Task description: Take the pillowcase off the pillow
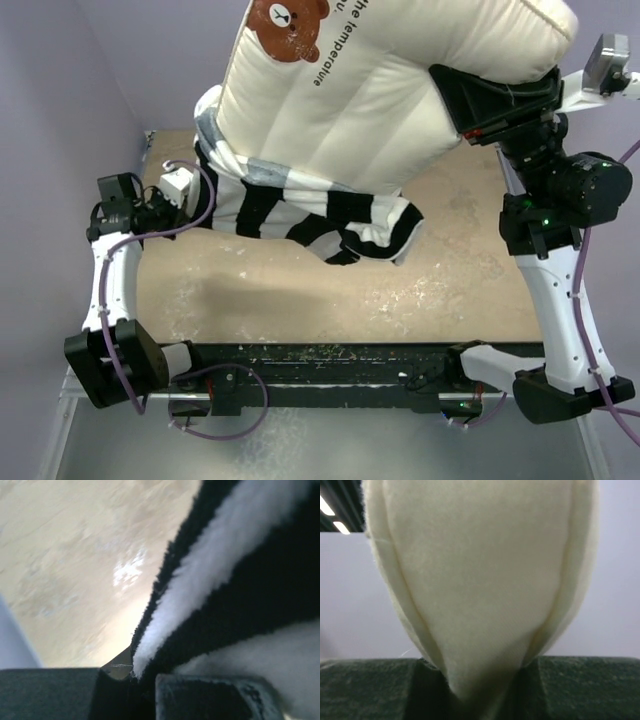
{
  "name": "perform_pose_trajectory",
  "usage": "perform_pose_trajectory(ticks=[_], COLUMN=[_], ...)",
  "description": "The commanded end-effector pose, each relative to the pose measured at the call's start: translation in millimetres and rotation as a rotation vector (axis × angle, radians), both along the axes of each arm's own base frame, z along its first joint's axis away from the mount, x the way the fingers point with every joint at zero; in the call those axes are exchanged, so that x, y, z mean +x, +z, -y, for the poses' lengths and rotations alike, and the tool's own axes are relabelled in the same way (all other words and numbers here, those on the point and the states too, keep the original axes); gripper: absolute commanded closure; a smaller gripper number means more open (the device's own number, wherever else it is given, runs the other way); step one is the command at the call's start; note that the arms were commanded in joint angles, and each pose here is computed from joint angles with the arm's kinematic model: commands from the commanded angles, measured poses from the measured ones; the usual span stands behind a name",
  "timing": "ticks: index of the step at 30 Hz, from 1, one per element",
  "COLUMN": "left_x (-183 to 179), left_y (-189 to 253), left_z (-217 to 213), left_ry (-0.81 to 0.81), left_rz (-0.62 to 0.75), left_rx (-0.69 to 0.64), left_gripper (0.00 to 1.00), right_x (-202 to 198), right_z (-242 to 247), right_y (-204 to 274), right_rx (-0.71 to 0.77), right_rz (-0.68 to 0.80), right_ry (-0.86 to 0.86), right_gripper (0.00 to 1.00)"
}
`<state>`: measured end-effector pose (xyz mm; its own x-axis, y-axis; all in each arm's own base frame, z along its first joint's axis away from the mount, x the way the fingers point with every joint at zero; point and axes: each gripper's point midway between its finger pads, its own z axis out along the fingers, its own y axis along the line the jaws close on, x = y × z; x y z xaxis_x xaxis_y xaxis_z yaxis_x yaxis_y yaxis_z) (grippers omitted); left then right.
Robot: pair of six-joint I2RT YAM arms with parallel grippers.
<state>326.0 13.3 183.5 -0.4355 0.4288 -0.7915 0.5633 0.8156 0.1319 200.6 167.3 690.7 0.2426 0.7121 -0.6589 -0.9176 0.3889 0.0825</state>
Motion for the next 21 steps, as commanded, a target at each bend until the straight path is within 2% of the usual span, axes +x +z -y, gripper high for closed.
perform_pose_trajectory(ticks=[1,6,11,17,21], left_x=[-7.3,-14.0,-15.9,-32.9,-40.4], left_y=[-16.7,-20.1,-18.4,-44.1,-51.6], left_z=[-93.3,-116.2,-117.2,-110.4,-106.0], left_ry=[0.159,0.191,0.191,0.158,0.135], left_rz=[-0.08,-0.08,-0.08,-0.149,-0.137], left_rx=[0.315,0.382,0.39,0.375,0.387], left_gripper=[1.0,1.0,1.0,1.0,1.0], right_x=[-69.8,-66.0,-68.0,-83.5,-75.4], right_z=[63.3,72.2,92.5,128.2,141.4], right_y=[60.0,46.3,38.3,28.1,17.1], right_rx=[0.245,0.276,0.331,0.473,0.521], right_rz=[0.275,0.255,0.242,0.241,0.18], right_ry=[-0.246,-0.293,-0.402,-0.514,-0.563], right_gripper=[1.0,1.0,1.0,1.0,1.0])
